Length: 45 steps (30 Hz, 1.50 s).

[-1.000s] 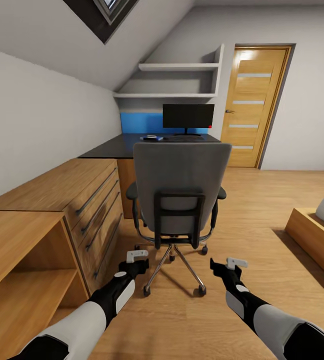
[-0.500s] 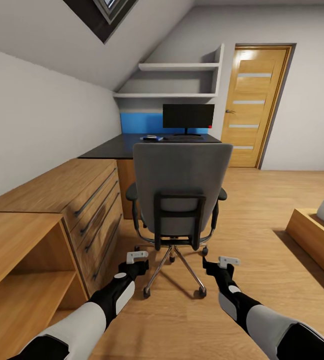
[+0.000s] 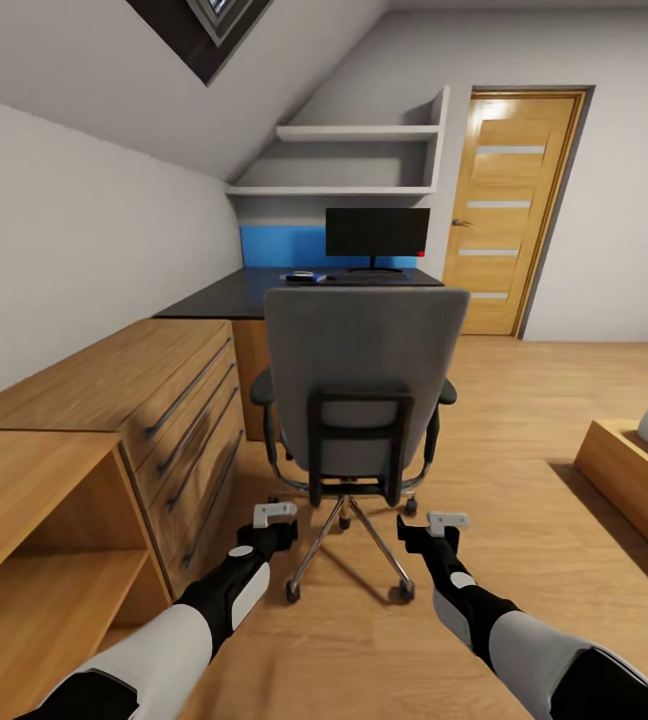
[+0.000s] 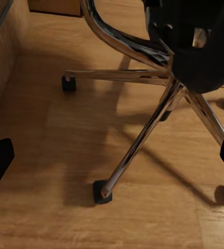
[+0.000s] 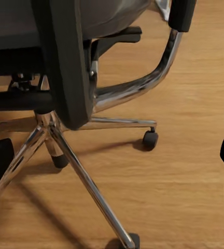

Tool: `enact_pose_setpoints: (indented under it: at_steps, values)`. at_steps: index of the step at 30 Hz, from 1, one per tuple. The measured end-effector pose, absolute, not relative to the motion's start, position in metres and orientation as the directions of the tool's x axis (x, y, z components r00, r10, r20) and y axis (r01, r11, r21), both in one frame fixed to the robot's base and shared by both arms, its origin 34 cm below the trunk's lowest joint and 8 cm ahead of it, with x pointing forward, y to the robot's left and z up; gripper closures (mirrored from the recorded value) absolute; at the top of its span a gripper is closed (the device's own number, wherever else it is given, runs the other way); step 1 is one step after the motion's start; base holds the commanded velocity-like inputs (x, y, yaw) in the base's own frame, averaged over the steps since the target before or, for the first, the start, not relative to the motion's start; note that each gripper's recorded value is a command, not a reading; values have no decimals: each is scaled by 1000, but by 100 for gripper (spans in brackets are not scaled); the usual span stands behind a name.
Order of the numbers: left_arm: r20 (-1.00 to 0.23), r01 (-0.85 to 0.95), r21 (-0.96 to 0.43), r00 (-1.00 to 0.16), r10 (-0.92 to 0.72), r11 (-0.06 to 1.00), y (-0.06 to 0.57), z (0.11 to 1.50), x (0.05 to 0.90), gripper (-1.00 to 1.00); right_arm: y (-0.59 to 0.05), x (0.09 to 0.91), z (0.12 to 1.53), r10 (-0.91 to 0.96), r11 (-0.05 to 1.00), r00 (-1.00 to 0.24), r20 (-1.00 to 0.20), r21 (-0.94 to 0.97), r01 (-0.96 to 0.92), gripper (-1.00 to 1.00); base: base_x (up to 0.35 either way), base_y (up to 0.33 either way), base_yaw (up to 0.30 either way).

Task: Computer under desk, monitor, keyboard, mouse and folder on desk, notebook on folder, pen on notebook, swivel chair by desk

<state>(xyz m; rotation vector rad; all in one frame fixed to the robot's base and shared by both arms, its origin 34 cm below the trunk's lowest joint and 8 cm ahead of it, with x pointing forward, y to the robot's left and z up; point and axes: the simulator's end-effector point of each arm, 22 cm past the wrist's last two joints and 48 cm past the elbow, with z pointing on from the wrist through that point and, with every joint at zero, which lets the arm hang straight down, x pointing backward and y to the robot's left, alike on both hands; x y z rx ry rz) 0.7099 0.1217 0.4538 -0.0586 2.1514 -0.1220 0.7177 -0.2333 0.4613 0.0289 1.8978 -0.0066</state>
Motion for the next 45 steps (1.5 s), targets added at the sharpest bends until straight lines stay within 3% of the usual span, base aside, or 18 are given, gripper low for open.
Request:
enact_pose_setpoints:
  at_steps: [24,45]
  values:
    - [-833,71,-72,-553,-21,995,109,450,705,-100,-210,716,461,-55,998,-315,-948,-40,-52,-100,244,0,0]
    - [-844,89,-59,-536,-3,994,106,460,707,-100,-207,716,468,-57,998,-306,-950,-42,-54,-100,318,-82,-98]
